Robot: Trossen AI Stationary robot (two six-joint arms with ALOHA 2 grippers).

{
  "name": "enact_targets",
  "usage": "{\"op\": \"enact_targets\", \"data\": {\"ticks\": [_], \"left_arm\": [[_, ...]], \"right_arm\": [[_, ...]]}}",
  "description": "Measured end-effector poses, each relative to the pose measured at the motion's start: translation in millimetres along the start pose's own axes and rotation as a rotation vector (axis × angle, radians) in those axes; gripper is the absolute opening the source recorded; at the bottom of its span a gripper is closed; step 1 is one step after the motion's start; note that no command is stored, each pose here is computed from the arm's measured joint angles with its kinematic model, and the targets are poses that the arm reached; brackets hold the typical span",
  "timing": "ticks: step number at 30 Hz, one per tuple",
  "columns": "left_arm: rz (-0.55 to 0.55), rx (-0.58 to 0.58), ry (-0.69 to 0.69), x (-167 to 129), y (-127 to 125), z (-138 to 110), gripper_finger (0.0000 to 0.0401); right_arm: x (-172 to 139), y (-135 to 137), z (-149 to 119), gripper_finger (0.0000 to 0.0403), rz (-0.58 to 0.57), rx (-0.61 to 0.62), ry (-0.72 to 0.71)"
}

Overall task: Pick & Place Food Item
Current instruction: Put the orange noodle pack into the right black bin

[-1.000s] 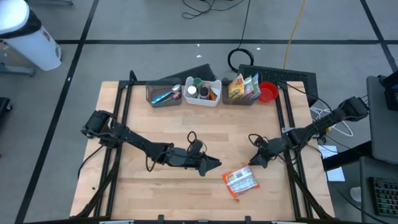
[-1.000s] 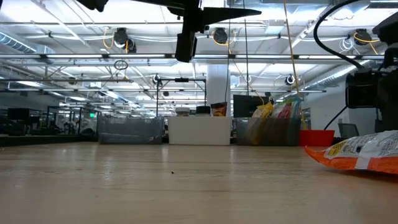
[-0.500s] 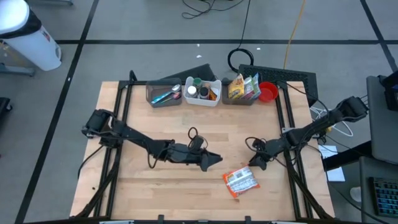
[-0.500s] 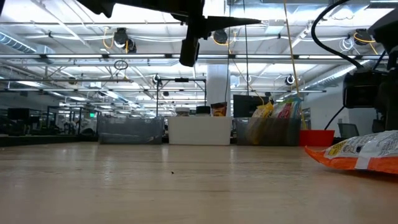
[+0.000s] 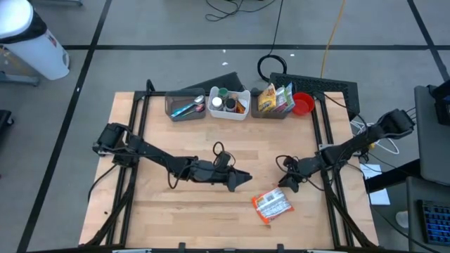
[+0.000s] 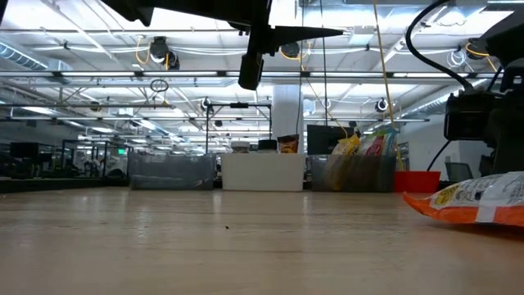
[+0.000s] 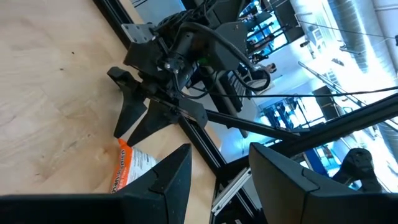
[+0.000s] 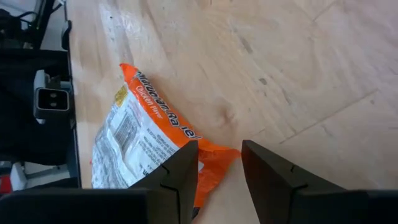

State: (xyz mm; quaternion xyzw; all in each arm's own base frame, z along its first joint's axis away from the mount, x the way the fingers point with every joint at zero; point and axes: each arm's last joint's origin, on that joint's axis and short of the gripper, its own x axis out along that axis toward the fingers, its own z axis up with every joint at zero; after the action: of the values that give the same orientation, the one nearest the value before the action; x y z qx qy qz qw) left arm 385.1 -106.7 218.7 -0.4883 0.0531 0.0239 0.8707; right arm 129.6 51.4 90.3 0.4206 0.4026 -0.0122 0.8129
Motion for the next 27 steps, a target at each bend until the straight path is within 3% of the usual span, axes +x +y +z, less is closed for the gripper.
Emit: {"op": "enact_targets", "data": {"ticks": [13, 21, 27], "left_arm": [[0.000, -0.001, 0.000, 0.0, 0.0, 0.0, 0.0168], [0.000, -0.003, 0.001, -0.1, -0.2, -0.3, 0.0168], [-0.009, -0.010, 0.016, -0.1, -0.5, -0.8, 0.0168]], "right_arm": [[4.5, -4.7, -3.0, 0.0111, -0.034, -0.015, 0.047], [4.6, -3.1, -2.1, 0.0009, -0.019, -0.025, 0.037], [5.1, 5.5, 3.5, 0.0002, 0.023, -0.020, -0.017]]}}
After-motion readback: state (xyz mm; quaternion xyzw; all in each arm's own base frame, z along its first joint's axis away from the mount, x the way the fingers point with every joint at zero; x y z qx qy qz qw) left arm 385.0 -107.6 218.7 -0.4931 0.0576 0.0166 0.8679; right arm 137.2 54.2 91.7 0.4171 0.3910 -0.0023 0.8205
